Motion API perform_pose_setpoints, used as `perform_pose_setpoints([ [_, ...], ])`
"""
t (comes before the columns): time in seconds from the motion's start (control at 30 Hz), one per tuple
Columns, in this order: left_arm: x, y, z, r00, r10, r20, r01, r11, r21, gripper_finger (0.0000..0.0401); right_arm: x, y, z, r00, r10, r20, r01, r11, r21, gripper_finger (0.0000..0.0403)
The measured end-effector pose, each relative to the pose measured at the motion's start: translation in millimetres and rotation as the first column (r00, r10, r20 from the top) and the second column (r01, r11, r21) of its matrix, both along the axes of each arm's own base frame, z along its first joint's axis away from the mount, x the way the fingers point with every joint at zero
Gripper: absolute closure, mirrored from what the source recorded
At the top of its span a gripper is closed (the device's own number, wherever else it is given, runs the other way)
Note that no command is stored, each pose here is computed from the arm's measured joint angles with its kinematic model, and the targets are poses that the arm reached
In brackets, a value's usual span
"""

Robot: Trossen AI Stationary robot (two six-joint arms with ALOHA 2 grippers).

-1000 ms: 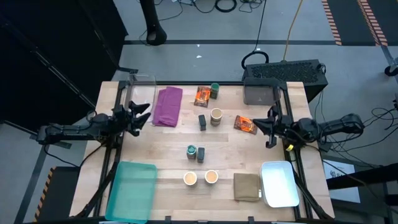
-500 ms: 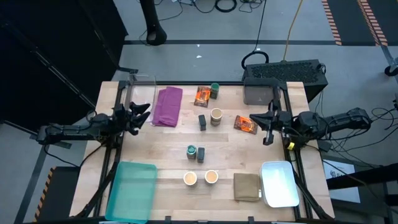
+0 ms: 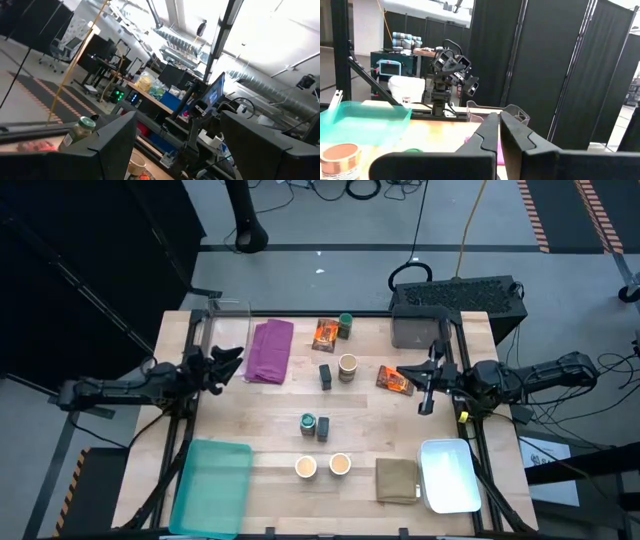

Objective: Sort spices by type
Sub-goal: Put the bottom green seasoning bottle into the transparent bin

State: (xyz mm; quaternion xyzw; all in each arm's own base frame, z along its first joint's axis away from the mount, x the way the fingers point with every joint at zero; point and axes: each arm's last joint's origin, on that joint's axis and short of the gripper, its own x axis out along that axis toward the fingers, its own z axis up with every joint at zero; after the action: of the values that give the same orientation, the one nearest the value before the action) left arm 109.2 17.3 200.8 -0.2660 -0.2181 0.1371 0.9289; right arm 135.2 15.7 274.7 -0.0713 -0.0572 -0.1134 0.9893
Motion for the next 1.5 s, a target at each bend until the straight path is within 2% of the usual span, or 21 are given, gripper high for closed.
perform_pose_setpoints([
  [0.3, 11.5, -2.3, 2.1, 0.999, -0.012, 0.037, 0.012, 1.000, -0.007, 0.0111, 0.4, 0.1, 1.9, 1.000, -0.001, 0.019, 0.001, 1.000, -0.007, 0.0403],
  [0.57, 31.7, -4.8, 11.1, 0.999, -0.025, -0.024, 0.025, 1.000, -0.011, 0.0111, 6.5, 1.5, 3.9, 0.998, 0.006, 0.056, -0.007, 1.000, 0.018, 0.0403],
  [0.87, 48.7, -4.7, 22.0, 0.999, 0.014, -0.045, -0.011, 0.997, 0.071, 0.0111, 10.7, 2.4, 1.6, 1.000, 0.001, 0.031, 0.000, 1.000, -0.028, 0.0403],
  [1.5, 62.5, -3.5, 8.1, 0.990, 0.048, -0.129, -0.040, 0.997, 0.065, 0.0111, 10.7, 2.4, 0.7, 1.000, -0.003, 0.016, 0.004, 0.998, -0.057, 0.0403],
])
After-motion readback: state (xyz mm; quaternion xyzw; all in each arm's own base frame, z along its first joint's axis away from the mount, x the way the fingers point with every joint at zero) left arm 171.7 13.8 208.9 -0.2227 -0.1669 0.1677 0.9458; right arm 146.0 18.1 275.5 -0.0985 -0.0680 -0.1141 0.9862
